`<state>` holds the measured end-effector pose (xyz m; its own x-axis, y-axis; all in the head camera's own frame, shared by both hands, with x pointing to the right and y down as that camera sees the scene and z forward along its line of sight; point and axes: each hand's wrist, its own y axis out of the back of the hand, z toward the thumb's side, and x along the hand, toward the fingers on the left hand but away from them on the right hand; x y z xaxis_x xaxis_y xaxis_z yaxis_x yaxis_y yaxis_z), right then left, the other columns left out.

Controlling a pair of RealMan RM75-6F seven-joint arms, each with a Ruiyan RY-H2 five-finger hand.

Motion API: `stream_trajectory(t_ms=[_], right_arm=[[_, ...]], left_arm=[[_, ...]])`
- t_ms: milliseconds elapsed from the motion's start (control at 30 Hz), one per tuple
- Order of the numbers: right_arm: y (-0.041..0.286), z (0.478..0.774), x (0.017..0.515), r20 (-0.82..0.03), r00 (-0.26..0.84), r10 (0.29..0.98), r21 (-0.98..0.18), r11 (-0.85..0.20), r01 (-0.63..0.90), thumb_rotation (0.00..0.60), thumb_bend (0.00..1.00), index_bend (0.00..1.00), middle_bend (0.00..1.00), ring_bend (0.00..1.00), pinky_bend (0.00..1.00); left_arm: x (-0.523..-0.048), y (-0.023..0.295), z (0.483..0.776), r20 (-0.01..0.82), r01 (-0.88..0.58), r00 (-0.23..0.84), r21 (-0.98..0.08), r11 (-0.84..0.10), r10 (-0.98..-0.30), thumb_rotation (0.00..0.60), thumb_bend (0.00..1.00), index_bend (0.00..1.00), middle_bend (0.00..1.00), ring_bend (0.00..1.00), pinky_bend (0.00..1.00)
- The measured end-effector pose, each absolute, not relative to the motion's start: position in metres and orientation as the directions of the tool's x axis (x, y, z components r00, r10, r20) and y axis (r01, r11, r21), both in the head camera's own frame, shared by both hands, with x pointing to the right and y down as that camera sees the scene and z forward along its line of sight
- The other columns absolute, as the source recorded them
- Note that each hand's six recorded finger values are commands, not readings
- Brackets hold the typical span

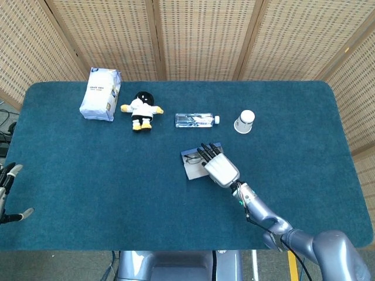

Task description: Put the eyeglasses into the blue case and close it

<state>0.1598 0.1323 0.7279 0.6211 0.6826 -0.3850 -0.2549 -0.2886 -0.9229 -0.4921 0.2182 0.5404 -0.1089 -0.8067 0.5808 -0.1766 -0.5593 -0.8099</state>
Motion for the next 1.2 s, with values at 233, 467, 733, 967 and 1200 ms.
stream_trajectory(t_ms=[233, 467, 733, 967, 1200], right_arm=[[0.16, 0.696, 0.175, -0.4, 0.664, 0.631, -0.916, -0.308, -0.258, 0.6, 0.54, 0.64, 0.16, 0.0, 0.13], [0.187, 0.666, 0.2, -0.417, 0.696, 0.585, -0.909, -0.281, -0.309, 0.6, 0.54, 0.64, 0.17, 0.0, 0.13], [0.168, 0.664, 0.191, -0.398, 0.693, 0.602, -0.917, -0.24, -0.318, 0.6, 0.54, 0.64, 0.17, 0.0, 0.13], [0.152, 0.676, 0.176, -0.448, 0.678, 0.583, -0.892, -0.244, -0.38, 0.6, 0.54, 0.64, 0.17, 0.0, 0.13], [0.147, 0.685, 0.168, -0.5, 0.657, 0.564, -0.861, -0.245, -0.445, 0.6, 0.54, 0.64, 0.17, 0.0, 0.13]], left_arm=[[-0.491, 0.218, 0.54, 0.581, -0.179, -0.108, -0.809, -0.56, -0.806, 0.6, 0.14, 0.0, 0.0, 0.0, 0.0], [-0.491, 0.218, 0.541, 0.585, -0.177, -0.104, -0.807, -0.564, -0.804, 0.6, 0.14, 0.0, 0.0, 0.0, 0.0], [-0.489, 0.219, 0.541, 0.584, -0.174, -0.101, -0.807, -0.564, -0.805, 0.6, 0.14, 0.0, 0.0, 0.0, 0.0], [-0.49, 0.218, 0.543, 0.588, -0.174, -0.106, -0.805, -0.568, -0.802, 0.6, 0.14, 0.0, 0.0, 0.0, 0.0], [-0.491, 0.218, 0.542, 0.588, -0.178, -0.108, -0.805, -0.567, -0.801, 0.6, 0.14, 0.0, 0.0, 0.0, 0.0]])
